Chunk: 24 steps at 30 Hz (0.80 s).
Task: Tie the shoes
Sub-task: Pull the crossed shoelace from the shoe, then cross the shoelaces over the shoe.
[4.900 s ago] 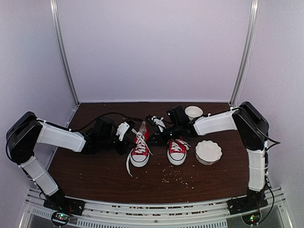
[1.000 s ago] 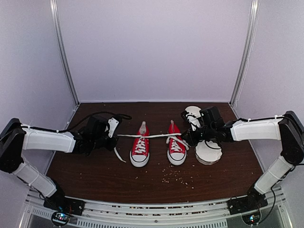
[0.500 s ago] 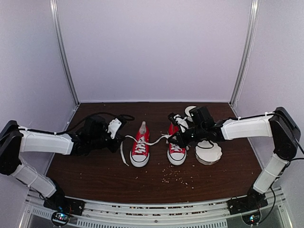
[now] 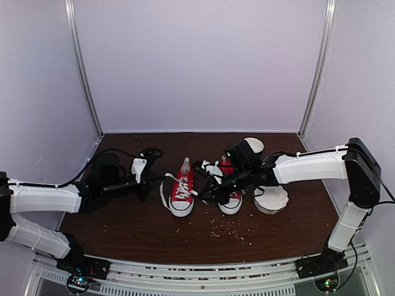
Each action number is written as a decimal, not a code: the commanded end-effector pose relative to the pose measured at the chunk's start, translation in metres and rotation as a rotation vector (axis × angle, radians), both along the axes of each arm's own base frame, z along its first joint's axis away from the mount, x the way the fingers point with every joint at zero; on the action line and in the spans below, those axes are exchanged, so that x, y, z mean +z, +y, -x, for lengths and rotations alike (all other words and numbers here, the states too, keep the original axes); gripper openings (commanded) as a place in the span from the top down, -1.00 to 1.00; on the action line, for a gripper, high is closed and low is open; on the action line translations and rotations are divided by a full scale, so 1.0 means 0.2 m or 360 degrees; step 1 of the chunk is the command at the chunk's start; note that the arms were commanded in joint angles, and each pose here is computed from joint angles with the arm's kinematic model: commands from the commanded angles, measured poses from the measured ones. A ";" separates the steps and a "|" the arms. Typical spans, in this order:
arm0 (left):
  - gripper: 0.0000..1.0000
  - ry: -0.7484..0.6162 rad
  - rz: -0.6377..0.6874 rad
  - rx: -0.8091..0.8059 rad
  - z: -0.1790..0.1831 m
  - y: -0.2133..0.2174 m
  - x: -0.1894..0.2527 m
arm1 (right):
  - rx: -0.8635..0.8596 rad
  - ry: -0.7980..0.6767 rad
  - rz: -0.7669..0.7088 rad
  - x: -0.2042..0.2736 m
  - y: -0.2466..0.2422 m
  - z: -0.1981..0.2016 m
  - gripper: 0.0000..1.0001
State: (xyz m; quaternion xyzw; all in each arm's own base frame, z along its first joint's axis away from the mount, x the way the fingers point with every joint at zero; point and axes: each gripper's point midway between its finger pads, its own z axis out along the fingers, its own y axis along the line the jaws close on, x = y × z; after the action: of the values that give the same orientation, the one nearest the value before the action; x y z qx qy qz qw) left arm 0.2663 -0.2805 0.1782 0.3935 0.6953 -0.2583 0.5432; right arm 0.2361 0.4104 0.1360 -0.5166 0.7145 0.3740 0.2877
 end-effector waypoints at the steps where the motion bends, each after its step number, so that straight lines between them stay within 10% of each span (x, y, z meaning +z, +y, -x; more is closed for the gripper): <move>1: 1.00 -0.0061 0.0044 -0.0101 0.02 -0.06 0.05 | 0.0129 0.0036 0.0092 -0.09 -0.04 0.11 1.00; 13: 0.98 0.0140 -0.0322 -0.0532 0.20 -0.17 -0.22 | -0.0193 -0.0060 0.0191 -0.16 -0.06 -0.10 1.00; 19: 0.24 0.0229 -0.0601 -0.0673 0.24 -0.20 -0.36 | -0.0241 -0.0060 0.0158 -0.15 -0.05 -0.13 1.00; 24: 0.08 0.0150 -0.0566 -0.0653 0.22 -0.21 -0.30 | -0.0263 -0.0044 0.0164 -0.18 -0.06 -0.13 1.00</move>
State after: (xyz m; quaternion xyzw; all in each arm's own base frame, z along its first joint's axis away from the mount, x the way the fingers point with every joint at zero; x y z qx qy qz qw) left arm 0.2194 -0.3202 0.1053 0.5894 0.6780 -0.2622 0.3523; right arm 0.2553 0.4014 0.1106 -0.4911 0.7566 0.3132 0.2970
